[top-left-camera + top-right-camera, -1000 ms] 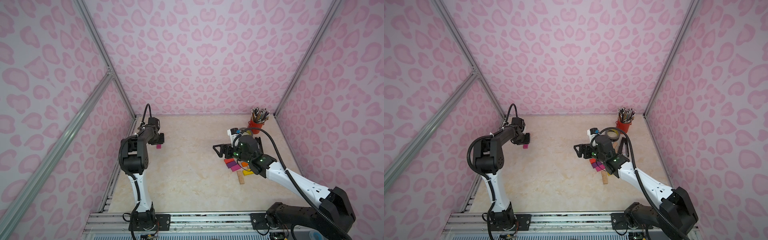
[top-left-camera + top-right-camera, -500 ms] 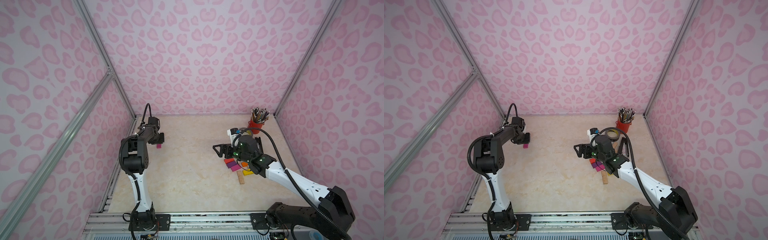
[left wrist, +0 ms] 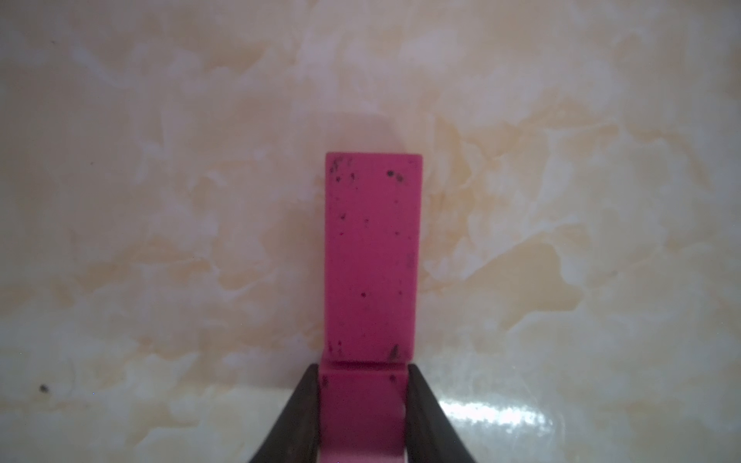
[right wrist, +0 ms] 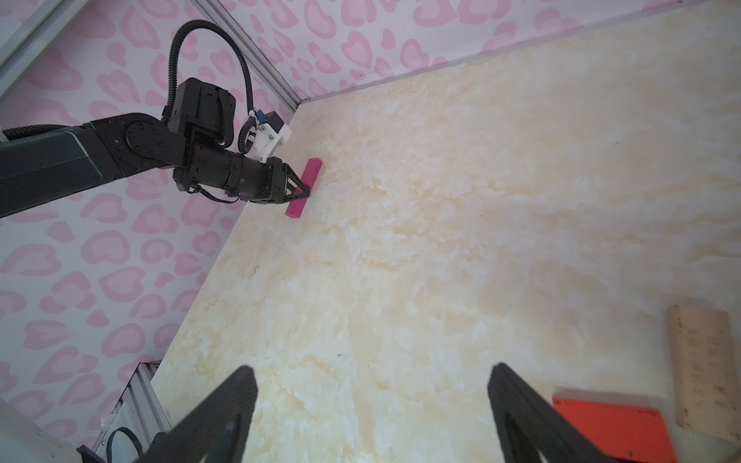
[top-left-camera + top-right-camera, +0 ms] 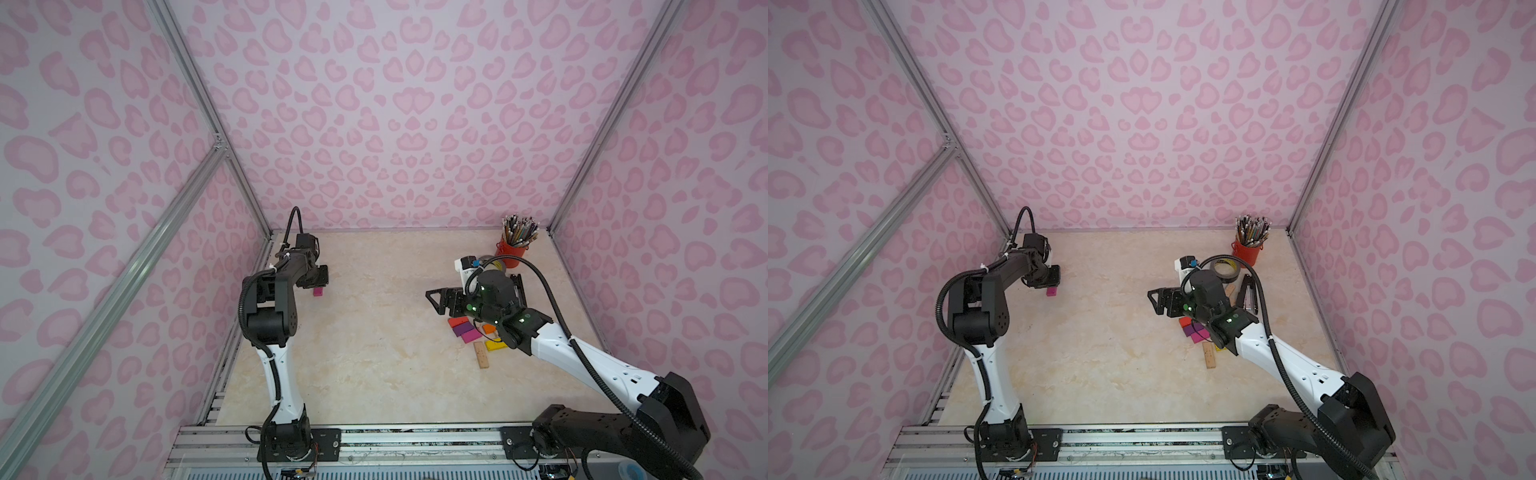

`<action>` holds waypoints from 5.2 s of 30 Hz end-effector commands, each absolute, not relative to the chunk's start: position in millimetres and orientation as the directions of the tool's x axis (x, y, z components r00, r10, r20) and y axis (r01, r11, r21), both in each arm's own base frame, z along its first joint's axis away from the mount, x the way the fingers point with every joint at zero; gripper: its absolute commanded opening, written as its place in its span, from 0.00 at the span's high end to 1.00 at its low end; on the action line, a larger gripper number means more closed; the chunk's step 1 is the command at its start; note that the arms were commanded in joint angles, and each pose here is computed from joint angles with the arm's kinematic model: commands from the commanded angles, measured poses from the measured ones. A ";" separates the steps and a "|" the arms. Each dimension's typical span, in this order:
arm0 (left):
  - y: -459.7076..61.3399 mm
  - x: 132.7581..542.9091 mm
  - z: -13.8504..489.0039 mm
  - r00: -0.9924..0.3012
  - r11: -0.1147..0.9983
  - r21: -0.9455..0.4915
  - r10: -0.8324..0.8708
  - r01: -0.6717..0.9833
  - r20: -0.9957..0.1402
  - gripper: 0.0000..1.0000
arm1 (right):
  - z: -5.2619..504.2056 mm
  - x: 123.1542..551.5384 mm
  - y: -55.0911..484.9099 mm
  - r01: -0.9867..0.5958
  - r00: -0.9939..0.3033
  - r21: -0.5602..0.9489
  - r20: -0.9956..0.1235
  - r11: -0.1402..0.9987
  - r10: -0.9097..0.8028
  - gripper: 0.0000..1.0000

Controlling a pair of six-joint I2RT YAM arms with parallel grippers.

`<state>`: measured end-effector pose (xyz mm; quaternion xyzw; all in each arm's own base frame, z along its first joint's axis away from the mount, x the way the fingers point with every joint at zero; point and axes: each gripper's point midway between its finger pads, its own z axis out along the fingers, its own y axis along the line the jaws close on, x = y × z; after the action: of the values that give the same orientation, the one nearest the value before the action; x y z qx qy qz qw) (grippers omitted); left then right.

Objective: Assemble the letter k with building blocks
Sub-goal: Assemble the building block at the center of the board, then pick up the building block from the center of the board, then place the building block at the center of the board.

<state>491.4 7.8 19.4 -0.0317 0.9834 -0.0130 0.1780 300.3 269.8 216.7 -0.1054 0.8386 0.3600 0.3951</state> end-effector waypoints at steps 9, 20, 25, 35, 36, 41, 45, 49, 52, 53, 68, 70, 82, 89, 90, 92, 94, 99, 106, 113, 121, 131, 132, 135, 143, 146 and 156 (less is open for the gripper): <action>9.0 491.7 14.9 -0.939 0.998 -0.034 -0.064 -0.056 -0.338 0.62 | 217.4 300.6 270.2 -0.461 -0.663 0.525 -0.739 0.715 0.115 0.09; 7.5 491.5 34.0 -0.923 0.997 -0.046 -0.079 -0.067 -0.377 0.44 | 220.5 301.2 267.8 -0.450 -0.662 0.533 -0.738 0.716 0.133 0.09; -0.1 489.6 68.2 -0.893 0.995 -0.064 -0.101 -0.081 -0.438 0.34 | 217.4 308.7 253.0 -0.392 -0.660 0.525 -0.733 0.755 0.167 0.09; -77.7 458.2 199.1 -0.725 0.966 -0.251 -0.126 0.067 -0.677 0.32 | 169.9 331.1 196.3 -0.215 -0.755 0.414 -0.645 0.884 0.118 0.08; -94.0 448.1 209.9 -0.704 0.956 -0.268 -0.111 0.116 -0.701 0.32 | 159.0 331.0 190.4 -0.197 -0.779 0.390 -0.620 0.900 0.098 0.07; -172.1 395.0 271.6 -0.534 0.872 -0.263 -0.001 0.414 -0.845 0.33 | 124.5 321.5 173.5 -0.152 -0.848 0.302 -0.529 0.941 0.033 0.02; -225.0 340.8 292.0 -0.410 0.731 -0.214 0.098 0.648 -0.907 0.32 | 98.8 307.9 156.7 -0.049 -0.896 0.250 -0.439 0.967 0.068 0.03; -257.7 288.6 279.1 -0.270 0.564 -0.076 0.269 0.823 -0.924 0.30 | 71.9 286.9 125.9 0.142 -0.914 0.160 -0.357 0.977 0.191 0.14; -270.4 256.1 264.3 -0.152 0.415 0.011 0.357 0.910 -0.922 0.28 | 58.1 274.5 113.4 0.217 -0.912 0.126 -0.328 0.968 0.247 0.21; -271.3 251.6 260.0 -0.143 0.398 0.017 0.367 0.917 -0.919 0.26 | 54.0 271.1 111.2 0.241 -0.909 0.121 -0.318 0.963 0.268 0.24; -276.8 263.2 239.0 -0.200 0.394 -0.029 0.400 0.919 -0.894 0.24 | 39.8 274.9 146.1 0.205 -0.930 0.079 -0.294 0.976 0.219 0.36; -274.8 264.3 239.1 -0.202 0.398 -0.030 0.397 0.917 -0.895 0.23 | 36.6 274.9 146.8 0.211 -0.931 0.070 -0.291 0.975 0.223 0.38; -267.1 268.0 233.7 -0.213 0.413 -0.033 0.396 0.910 -0.893 0.23 | 21.9 270.9 142.3 0.208 -0.937 0.040 -0.279 0.977 0.210 0.35; -267.7 269.7 229.7 -0.226 0.414 -0.043 0.404 0.909 -0.887 0.23 | 19.7 274.2 145.0 0.211 -0.935 0.049 -0.279 0.976 0.216 0.31; -267.6 269.6 229.0 -0.229 0.414 -0.045 0.404 0.909 -0.886 0.23 | 19.4 274.2 143.9 0.214 -0.935 0.046 -0.281 0.976 0.218 0.32; -267.1 270.5 228.8 -0.229 0.417 -0.044 0.405 0.908 -0.885 0.23 | 18.7 273.3 141.2 0.222 -0.933 0.041 -0.281 0.974 0.224 0.37; -266.2 271.3 228.1 -0.232 0.422 -0.044 0.406 0.906 -0.884 0.23 | 19.6 271.7 139.6 0.226 -0.931 0.041 -0.285 0.973 0.228 0.43; -266.0 271.8 224.6 -0.240 0.422 -0.049 0.412 0.905 -0.879 0.23 | 22.6 267.4 136.8 0.234 -0.927 0.053 -0.288 0.971 0.239 0.48; -264.9 271.9 220.8 -0.254 0.427 -0.057 0.421 0.902 -0.871 0.23 | 19.9 264.4 132.8 0.247 -0.927 0.051 -0.278 0.968 0.252 0.48; -262.6 268.0 217.3 -0.272 0.422 -0.068 0.445 0.904 -0.854 0.23 | 24.1 269.6 134.8 0.241 -0.923 0.056 -0.294 0.969 0.247 0.66; -257.3 261.5 230.4 -0.295 0.417 -0.118 0.390 0.901 -0.873 0.21 | 65.5 291.5 163.6 0.125 -0.900 0.172 -0.395 0.977 0.185 0.72; -179.9 321.7 238.8 -0.454 0.716 -0.216 0.155 0.664 -0.878 0.12 | 102.6 309.2 313.5 -0.151 -0.889 0.327 -0.458 0.933 0.017 0.72; -171.1 327.0 237.2 -0.465 0.746 -0.221 0.132 0.628 -0.875 0.14 | 102.6 310.6 328.3 -0.162 -0.888 0.336 -0.460 0.928 0.011 0.72; -137.8 345.0 228.1 -0.509 0.838 -0.245 0.044 0.487 -0.860 0.18 | 94.1 313.5 374.8 -0.189 -0.894 0.364 -0.448 0.912 -0.006 0.72; -60.3 369.3 210.2 -0.559 0.948 -0.280 -0.152 0.150 -0.815 0.18 | 56.6 323.7 460.3 -0.195 -0.907 0.406 -0.421 0.893 -0.007 0.73; -37.9 372.2 202.5 -0.567 0.962 -0.271 -0.208 0.027 -0.797 0.18 | 43.1 330.3 475.1 -0.183 -0.907 0.407 -0.421 0.895 0.006 0.73; -11.2 376.7 173.4 -0.626 0.948 -0.273 -0.312 -0.161 -0.714 0.21 | 19.1 336.8 492.4 -0.142 -0.923 0.430 -0.383 0.892 0.037 0.61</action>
<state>376.0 -20.7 176.2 -0.1075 0.8943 -0.1104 0.4201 343.4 498.3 32.9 -0.0346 0.9448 0.2457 0.2141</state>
